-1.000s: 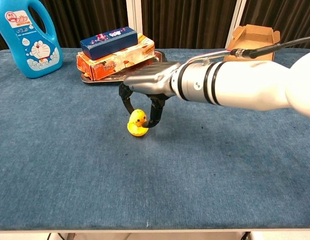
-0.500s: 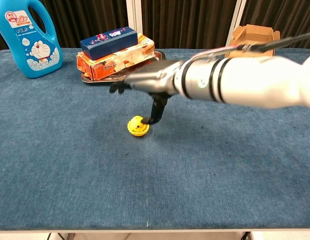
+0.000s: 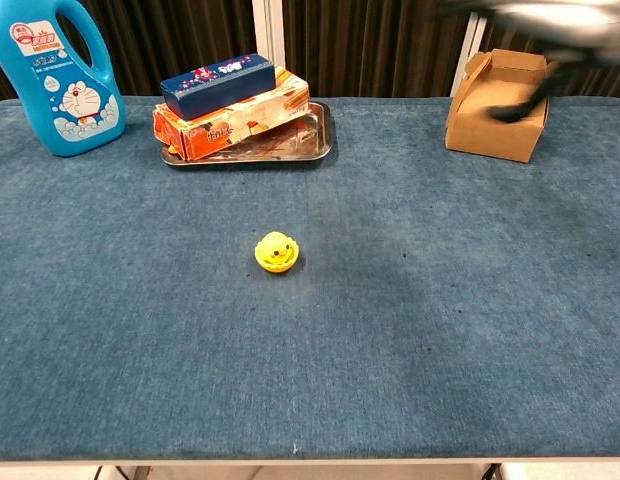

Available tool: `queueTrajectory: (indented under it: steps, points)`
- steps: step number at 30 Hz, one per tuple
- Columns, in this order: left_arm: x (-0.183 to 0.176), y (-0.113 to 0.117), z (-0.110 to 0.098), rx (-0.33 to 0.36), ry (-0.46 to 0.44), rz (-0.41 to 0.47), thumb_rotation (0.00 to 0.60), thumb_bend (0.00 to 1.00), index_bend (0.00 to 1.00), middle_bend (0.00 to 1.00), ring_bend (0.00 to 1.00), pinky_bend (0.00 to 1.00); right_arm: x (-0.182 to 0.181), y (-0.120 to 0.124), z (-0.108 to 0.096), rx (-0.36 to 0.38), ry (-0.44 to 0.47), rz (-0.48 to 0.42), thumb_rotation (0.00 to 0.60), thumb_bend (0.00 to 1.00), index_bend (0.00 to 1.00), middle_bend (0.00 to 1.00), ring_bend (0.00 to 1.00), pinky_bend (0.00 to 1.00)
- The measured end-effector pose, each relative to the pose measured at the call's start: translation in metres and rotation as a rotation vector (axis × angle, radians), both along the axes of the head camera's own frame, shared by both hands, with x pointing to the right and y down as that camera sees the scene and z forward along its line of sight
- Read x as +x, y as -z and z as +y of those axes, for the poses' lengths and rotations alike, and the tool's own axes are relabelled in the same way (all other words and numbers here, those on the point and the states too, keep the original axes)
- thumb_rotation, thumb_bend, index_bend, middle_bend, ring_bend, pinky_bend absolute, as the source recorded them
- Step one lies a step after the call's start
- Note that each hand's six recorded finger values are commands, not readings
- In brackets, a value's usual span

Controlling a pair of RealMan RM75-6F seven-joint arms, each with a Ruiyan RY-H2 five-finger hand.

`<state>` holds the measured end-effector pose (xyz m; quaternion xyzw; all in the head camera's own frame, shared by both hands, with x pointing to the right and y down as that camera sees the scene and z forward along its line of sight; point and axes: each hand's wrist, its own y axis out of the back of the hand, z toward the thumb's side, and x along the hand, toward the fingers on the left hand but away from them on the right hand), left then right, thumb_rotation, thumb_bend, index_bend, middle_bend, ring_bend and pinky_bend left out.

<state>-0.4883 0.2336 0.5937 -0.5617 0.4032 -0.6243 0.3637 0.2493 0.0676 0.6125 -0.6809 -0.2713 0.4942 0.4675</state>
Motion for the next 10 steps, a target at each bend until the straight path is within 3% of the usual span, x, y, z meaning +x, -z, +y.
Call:
queueTrajectory:
  steps: [4,10]
  points:
    - [0.005,-0.001,-0.005,0.007,-0.013,0.006,0.600,0.00,0.04,0.03,0.00,0.00,0.065,0.018,0.033,0.047,-0.127,0.005,0.600,0.43,0.00,0.02,0.00,0.08]
    - [0.009,-0.002,-0.009,0.010,-0.021,0.008,0.600,0.00,0.04,0.03,0.00,0.00,0.130,0.036,0.092,0.060,-0.292,-0.040,0.600,0.43,0.00,0.02,0.00,0.07]
